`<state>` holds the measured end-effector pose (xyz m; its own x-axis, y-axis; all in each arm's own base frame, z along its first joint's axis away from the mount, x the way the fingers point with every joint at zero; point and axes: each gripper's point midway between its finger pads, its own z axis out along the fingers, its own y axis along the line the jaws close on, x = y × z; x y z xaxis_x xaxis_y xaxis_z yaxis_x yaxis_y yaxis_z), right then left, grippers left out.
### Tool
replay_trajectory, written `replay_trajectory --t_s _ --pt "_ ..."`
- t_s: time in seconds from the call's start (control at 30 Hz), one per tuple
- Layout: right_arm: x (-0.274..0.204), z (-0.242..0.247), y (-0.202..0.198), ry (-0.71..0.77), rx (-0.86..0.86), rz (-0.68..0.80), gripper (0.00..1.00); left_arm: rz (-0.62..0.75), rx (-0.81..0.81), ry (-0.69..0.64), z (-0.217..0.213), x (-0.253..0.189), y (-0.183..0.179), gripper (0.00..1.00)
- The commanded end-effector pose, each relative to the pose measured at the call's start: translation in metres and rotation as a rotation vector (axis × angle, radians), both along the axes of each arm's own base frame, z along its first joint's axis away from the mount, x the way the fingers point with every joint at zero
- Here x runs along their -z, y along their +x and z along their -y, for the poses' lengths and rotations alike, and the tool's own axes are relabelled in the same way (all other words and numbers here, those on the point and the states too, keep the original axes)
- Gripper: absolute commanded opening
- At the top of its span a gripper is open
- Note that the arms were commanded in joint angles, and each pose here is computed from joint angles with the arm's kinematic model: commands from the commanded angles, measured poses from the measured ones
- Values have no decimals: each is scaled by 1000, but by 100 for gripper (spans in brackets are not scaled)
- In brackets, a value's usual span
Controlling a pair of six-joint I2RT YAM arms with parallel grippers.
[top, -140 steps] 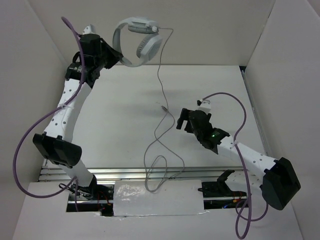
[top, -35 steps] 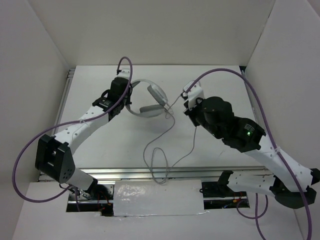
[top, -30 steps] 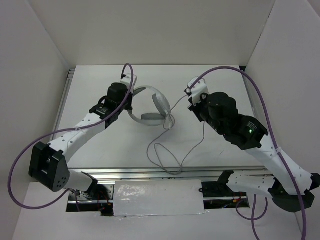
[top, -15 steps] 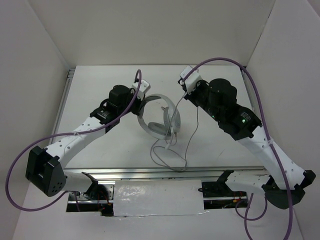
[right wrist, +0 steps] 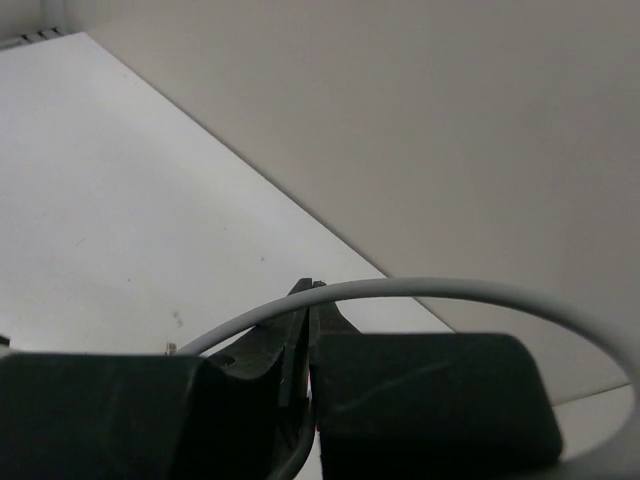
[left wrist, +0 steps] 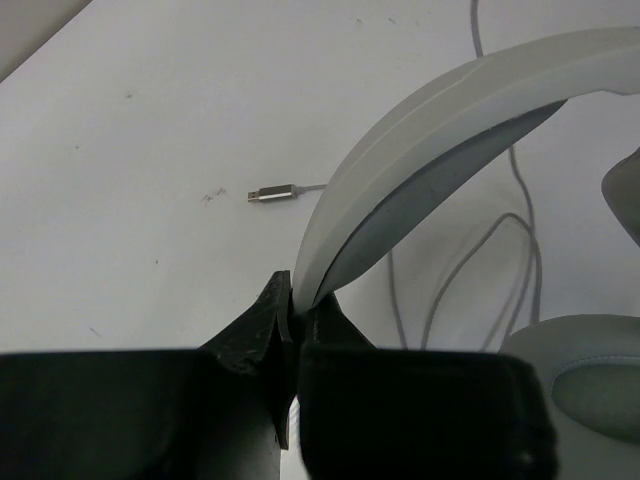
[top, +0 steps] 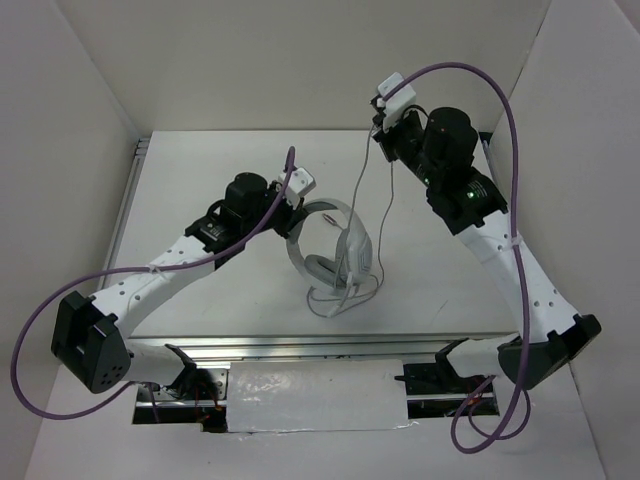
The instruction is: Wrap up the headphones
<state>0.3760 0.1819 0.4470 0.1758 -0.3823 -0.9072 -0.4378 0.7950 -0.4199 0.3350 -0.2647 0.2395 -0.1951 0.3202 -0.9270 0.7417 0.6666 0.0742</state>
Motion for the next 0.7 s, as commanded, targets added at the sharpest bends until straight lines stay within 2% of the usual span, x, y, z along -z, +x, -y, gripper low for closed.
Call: replay_trajectory --t_s 0.0,0.13,0.3,0.47,0.6,0.67 --pt "-20 -4 18 99 -20 37 0 126 112 -113 24 -59 -10 0" --pt "30 13 49 139 37 -83 0 159 187 -143 28 -76 -27 0" --pt "92 -8 49 248 -105 -290 0 201 310 -250 38 -113 -54 0" --pt "138 -21 36 346 -203 -407 0 217 262 -402 36 -164 -57 0" --pt "147 -50 11 431 -404 -458 0 254 209 -517 29 -211 -57 0" --pt "155 -61 5 433 -456 -481 4 251 193 -551 28 -235 -56 0"
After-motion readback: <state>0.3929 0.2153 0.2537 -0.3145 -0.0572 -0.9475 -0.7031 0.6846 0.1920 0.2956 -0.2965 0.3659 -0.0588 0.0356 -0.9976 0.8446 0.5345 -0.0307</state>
